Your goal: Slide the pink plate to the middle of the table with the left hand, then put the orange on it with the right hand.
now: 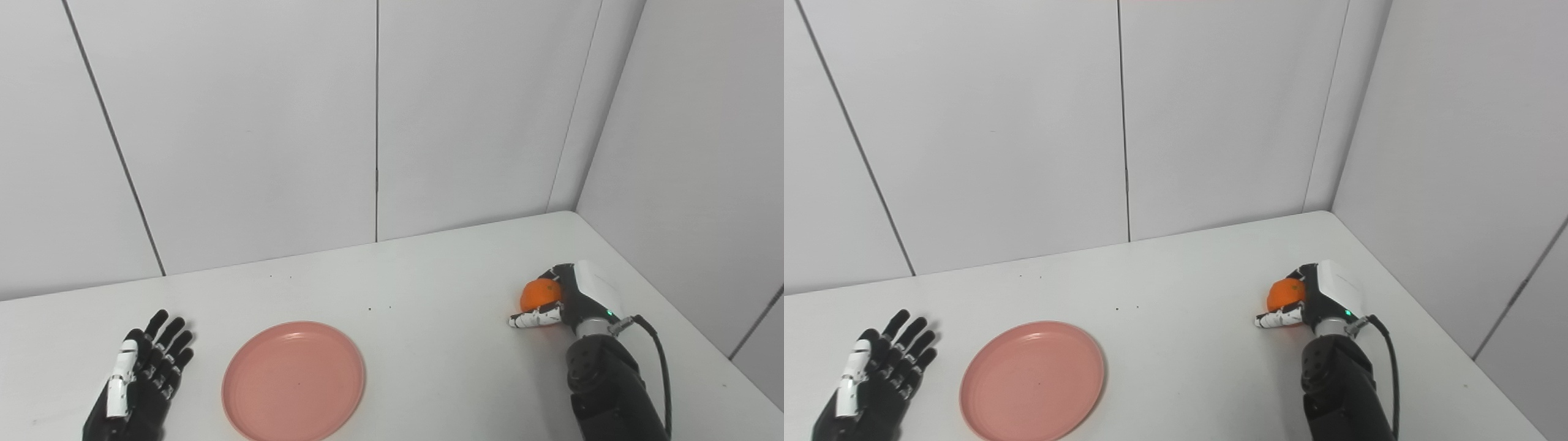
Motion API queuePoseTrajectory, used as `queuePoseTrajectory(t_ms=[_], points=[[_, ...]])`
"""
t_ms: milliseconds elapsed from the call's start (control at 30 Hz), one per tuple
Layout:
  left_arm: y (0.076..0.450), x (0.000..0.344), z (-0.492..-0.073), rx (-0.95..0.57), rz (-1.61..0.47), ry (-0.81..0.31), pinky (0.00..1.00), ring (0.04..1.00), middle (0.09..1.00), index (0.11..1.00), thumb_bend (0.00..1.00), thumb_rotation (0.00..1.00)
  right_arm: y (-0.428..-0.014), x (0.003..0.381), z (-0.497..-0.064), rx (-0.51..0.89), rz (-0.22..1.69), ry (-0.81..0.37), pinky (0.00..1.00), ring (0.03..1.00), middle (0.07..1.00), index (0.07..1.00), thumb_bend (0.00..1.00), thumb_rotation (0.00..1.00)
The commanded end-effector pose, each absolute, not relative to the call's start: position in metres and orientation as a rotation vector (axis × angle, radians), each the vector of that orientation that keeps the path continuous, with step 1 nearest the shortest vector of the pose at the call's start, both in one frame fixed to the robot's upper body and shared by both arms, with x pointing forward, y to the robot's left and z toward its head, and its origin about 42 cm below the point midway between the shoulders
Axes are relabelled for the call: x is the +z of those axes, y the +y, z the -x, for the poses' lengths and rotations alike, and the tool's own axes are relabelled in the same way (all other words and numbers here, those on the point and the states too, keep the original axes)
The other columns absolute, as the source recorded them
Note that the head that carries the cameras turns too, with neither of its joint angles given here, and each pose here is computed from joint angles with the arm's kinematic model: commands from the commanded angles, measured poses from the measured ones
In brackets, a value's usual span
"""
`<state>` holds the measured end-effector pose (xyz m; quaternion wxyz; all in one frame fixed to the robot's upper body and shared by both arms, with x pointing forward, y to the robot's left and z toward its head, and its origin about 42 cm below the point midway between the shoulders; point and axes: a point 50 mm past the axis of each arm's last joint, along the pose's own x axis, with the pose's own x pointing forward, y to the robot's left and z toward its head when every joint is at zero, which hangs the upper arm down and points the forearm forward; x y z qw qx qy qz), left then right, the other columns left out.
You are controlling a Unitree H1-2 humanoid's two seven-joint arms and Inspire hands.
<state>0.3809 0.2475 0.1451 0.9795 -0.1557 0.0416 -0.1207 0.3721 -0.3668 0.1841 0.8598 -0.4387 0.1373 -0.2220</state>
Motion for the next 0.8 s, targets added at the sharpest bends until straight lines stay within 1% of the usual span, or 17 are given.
queuePoseTrajectory(t_ms=[0,100,267,333,433,533,633,700,767], points=[[0.250,0.132,-0.375,-0.236,0.320,0.156,1.00,0.964,0.959,0.951,0.30,1.00,-0.370,0.198,-0.375,-0.474,0.914,0.247,0.29,0.355,0.446,0.486,0.52,0.14],[0.250,0.133,-0.375,-0.231,0.325,0.159,0.99,0.954,0.949,0.942,0.30,1.00,-0.370,0.200,-0.374,-0.480,0.909,0.243,0.27,0.329,0.424,0.485,0.52,0.13],[0.250,0.133,-0.375,-0.243,0.327,0.154,1.00,0.961,0.956,0.949,0.30,1.00,-0.367,0.209,-0.370,-0.503,0.908,0.201,0.27,0.336,0.430,0.485,0.52,0.13],[0.250,0.133,-0.374,-0.247,0.334,0.153,1.00,0.963,0.959,0.952,0.30,1.00,-0.364,0.217,-0.367,-0.519,0.906,0.167,0.27,0.340,0.432,0.484,0.52,0.13],[0.249,0.133,-0.374,-0.243,0.327,0.150,0.99,0.957,0.954,0.947,0.30,1.00,-0.357,0.231,-0.362,-0.548,0.916,0.095,0.25,0.316,0.412,0.482,0.52,0.13],[0.249,0.132,-0.374,-0.241,0.324,0.150,0.99,0.953,0.949,0.943,0.30,1.00,-0.350,0.243,-0.359,-0.562,0.905,0.036,0.26,0.333,0.424,0.482,0.52,0.13],[0.248,0.133,-0.374,-0.241,0.327,0.152,0.98,0.953,0.949,0.942,0.30,1.00,-0.338,0.260,-0.355,-0.561,0.906,-0.031,0.28,0.352,0.436,0.482,0.52,0.13],[0.246,0.133,-0.374,-0.241,0.331,0.156,0.98,0.951,0.948,0.942,0.30,1.00,-0.328,0.272,-0.352,-0.551,0.914,-0.085,0.26,0.338,0.423,0.482,0.52,0.13],[0.245,0.134,-0.373,-0.240,0.332,0.156,0.99,0.955,0.952,0.947,0.30,1.00,-0.317,0.281,-0.351,-0.537,0.915,-0.129,0.27,0.352,0.433,0.482,0.52,0.13]])
